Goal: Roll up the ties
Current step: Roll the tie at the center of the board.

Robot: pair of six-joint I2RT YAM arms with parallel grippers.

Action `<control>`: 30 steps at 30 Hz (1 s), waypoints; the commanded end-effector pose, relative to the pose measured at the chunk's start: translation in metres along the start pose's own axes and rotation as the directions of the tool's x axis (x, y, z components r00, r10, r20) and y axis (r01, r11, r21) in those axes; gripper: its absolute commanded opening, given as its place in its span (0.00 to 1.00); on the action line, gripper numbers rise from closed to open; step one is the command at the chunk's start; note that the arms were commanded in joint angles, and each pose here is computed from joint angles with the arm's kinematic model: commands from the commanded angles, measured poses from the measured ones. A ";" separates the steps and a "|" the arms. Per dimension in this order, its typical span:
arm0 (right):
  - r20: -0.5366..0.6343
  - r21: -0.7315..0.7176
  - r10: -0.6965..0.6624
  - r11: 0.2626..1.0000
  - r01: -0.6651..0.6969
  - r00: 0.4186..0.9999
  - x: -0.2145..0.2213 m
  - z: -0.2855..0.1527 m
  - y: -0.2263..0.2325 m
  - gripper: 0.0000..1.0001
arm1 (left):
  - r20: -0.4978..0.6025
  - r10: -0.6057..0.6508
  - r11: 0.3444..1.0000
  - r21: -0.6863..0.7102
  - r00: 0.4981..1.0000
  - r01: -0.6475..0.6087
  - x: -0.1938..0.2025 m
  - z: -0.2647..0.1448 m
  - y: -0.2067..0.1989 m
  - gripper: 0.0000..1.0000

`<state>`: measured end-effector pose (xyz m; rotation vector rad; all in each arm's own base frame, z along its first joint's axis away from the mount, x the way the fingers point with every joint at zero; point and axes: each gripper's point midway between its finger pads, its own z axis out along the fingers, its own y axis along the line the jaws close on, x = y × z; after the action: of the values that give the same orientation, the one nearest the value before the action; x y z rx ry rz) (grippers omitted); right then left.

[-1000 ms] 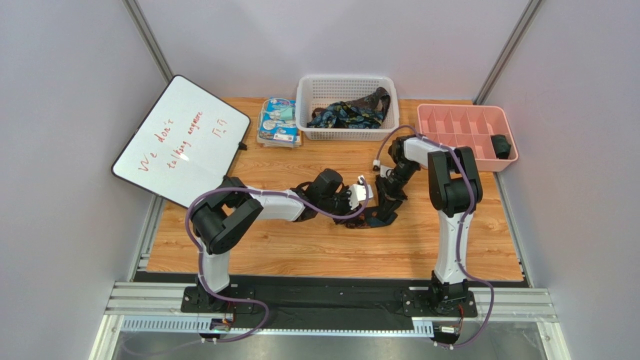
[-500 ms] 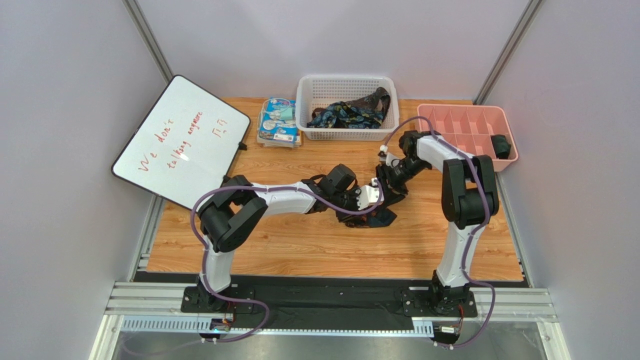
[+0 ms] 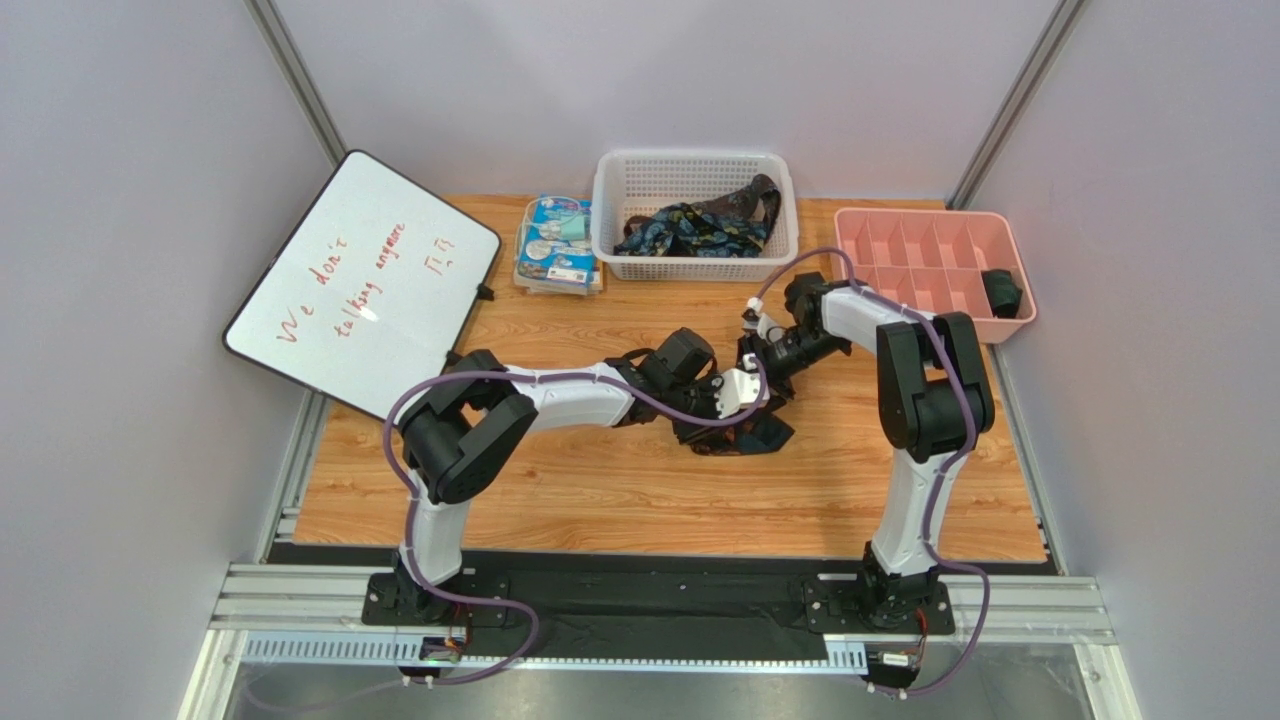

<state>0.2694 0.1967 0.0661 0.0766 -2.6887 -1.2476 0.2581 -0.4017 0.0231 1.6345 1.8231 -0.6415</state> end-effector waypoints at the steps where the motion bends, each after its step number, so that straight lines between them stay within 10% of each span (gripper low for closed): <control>1: -0.025 0.034 -0.009 0.999 0.010 1.000 0.006 0.014 -0.013 0.29 | -0.241 -0.089 0.994 0.038 0.967 0.101 0.078 0.010 -0.022 0.26; 9: -0.062 -0.017 0.016 1.000 -0.017 0.998 0.016 0.016 -0.010 0.42 | -0.230 -0.130 0.989 0.037 0.964 0.143 0.076 0.013 -0.020 0.27; 13: -0.070 0.034 0.029 0.999 -0.027 0.997 0.014 0.020 -0.024 0.00 | -0.217 -0.156 0.986 0.026 0.963 0.166 0.073 0.013 -0.017 0.32; 23: -0.055 0.320 0.065 0.946 -0.044 0.996 0.015 0.017 -0.085 0.00 | 0.028 -0.235 0.970 0.061 0.971 0.233 0.020 -0.011 -0.011 0.76; 30: -0.025 0.447 0.022 0.894 -0.009 0.999 0.005 0.010 -0.098 0.00 | 0.144 -0.232 0.968 0.131 0.962 0.214 -0.016 -0.013 -0.014 0.78</control>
<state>0.2544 0.1778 0.0333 0.0100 -2.7075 -1.0105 0.2484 -0.3955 0.0278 1.4461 1.9267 -0.8656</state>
